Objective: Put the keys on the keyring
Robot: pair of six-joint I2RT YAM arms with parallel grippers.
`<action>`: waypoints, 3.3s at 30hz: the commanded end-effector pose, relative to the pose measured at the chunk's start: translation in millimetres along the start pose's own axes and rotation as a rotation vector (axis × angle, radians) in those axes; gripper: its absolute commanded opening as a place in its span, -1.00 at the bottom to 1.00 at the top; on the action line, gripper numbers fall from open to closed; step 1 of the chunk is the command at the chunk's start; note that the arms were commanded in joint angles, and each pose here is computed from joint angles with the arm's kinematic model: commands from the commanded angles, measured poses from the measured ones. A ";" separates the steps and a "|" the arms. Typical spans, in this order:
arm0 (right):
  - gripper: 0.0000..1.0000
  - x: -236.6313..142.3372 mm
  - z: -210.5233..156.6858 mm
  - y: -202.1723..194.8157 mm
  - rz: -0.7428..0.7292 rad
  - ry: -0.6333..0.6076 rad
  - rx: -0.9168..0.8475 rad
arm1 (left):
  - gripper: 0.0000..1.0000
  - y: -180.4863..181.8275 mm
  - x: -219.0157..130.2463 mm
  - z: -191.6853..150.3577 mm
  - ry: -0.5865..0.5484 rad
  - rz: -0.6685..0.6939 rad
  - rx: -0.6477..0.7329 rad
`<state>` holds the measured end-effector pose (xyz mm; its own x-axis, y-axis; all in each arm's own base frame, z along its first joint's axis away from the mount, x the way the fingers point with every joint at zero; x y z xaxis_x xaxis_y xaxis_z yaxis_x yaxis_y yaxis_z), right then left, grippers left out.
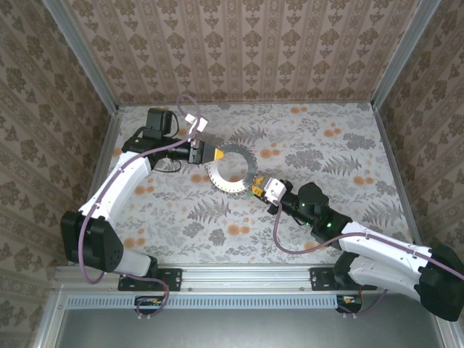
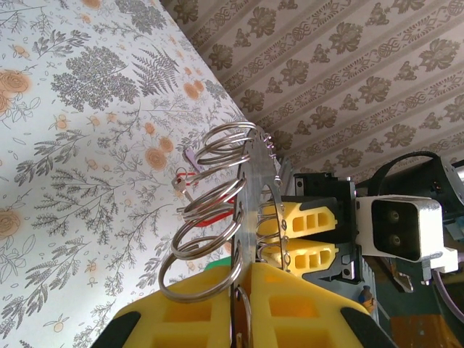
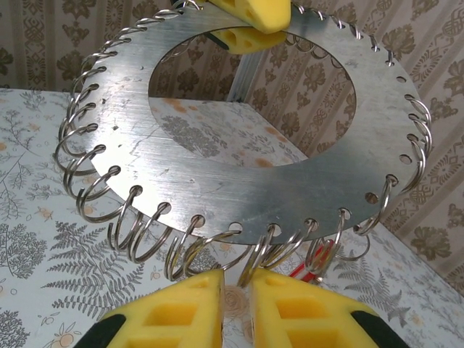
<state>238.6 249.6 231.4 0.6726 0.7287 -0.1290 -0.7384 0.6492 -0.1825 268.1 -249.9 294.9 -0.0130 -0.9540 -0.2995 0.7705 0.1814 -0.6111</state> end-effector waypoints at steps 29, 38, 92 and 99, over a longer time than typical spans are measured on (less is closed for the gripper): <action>-0.59 -8.9 22.5 -2.8 -0.054 -0.100 0.053 | -0.92 -7.3 -0.8 12.0 -0.012 -0.015 0.041; -0.60 -7.2 24.3 0.2 -0.044 -0.099 0.050 | -0.92 -6.9 -0.6 13.1 -0.013 -0.015 0.040; -0.75 3.6 13.8 -13.4 -0.144 -0.089 0.058 | -0.91 -10.1 1.9 9.3 -0.006 -0.021 0.034; -0.91 1.6 12.4 -13.9 -0.147 -0.085 0.063 | -0.91 -7.2 1.8 10.3 -0.009 -0.005 0.033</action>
<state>249.3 246.7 230.1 0.7555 0.6503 -0.0795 -0.6539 0.7412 -0.1519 269.9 -254.0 293.6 -0.0138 -0.9508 -0.3095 0.7719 0.1866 -0.6078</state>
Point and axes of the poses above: each hand's point on the last joint's axis, 136 mm out from that joint toward the fingers, its own x axis out along the fingers, its own y axis along the line the jaws close on, z = x × y, the point moved 1 cm from there along -x, back along the fingers, and after that the axes turned 11 degrees about x, right-handed, at the moved point
